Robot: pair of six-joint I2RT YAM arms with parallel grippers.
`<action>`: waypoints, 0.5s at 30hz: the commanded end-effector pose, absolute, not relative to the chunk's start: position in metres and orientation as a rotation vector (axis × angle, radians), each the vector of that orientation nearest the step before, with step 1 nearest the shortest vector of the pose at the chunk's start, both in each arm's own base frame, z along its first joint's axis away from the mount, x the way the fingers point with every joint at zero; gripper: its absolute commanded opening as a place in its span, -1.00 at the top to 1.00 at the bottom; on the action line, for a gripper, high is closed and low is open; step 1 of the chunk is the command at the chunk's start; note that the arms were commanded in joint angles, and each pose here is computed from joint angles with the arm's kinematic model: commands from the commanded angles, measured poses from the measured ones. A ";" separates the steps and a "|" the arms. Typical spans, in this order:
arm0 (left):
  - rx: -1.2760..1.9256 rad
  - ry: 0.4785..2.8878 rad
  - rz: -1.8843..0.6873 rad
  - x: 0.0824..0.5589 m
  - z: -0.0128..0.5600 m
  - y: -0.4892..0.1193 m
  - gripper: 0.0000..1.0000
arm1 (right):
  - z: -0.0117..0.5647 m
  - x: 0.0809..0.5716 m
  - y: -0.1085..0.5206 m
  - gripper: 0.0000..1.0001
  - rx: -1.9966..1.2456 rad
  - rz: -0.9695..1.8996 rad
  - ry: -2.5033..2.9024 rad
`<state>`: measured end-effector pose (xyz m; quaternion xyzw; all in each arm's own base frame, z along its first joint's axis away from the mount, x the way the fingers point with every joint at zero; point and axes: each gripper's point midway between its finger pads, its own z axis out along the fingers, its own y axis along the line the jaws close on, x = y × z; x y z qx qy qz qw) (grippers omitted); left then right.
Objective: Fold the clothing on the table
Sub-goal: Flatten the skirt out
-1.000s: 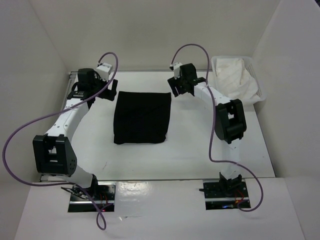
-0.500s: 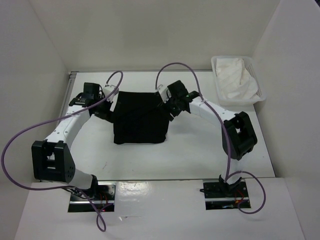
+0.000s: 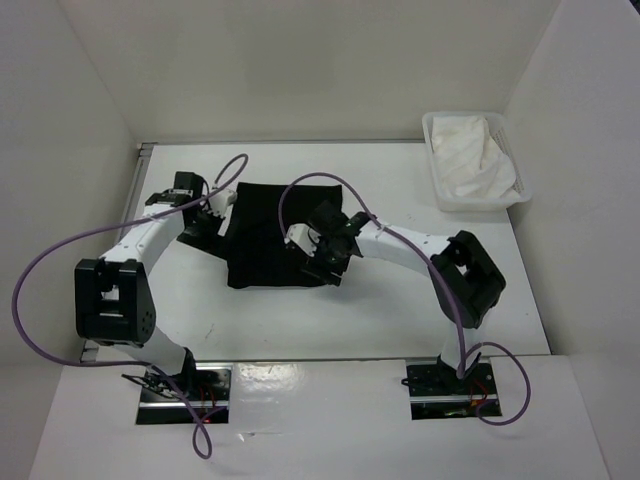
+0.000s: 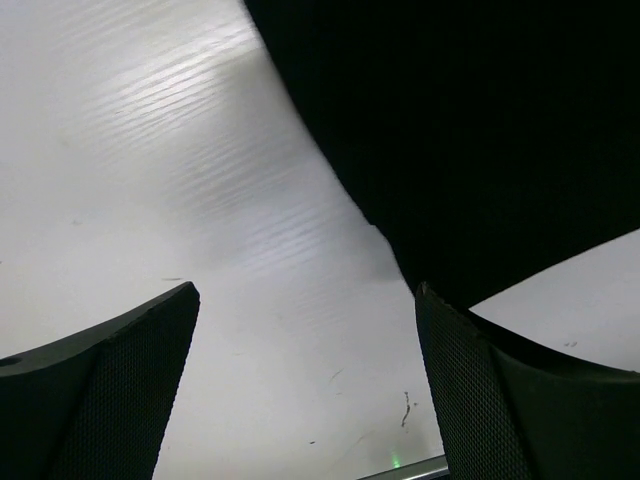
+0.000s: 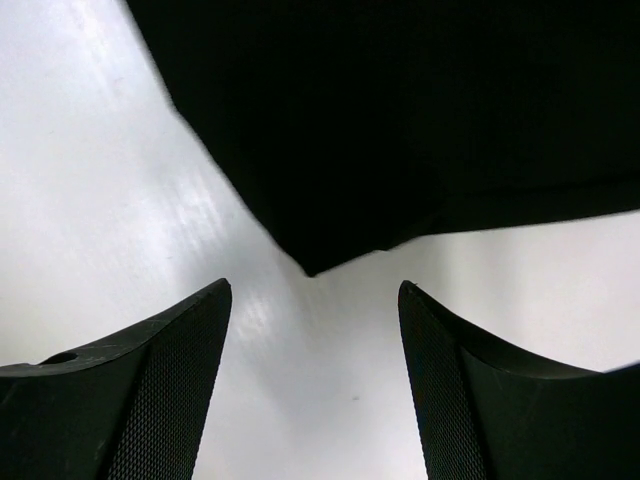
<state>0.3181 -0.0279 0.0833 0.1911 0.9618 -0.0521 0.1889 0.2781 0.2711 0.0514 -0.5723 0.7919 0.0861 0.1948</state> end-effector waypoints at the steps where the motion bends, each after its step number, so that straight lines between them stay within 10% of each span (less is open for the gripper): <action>1: 0.367 2.657 -0.167 0.332 0.111 -0.011 -0.88 | 0.066 0.264 0.281 -0.45 -1.676 0.257 2.115; 15: 0.145 2.556 -0.432 0.334 0.145 -0.017 -0.93 | 0.021 0.268 0.305 -0.30 -1.783 0.115 2.013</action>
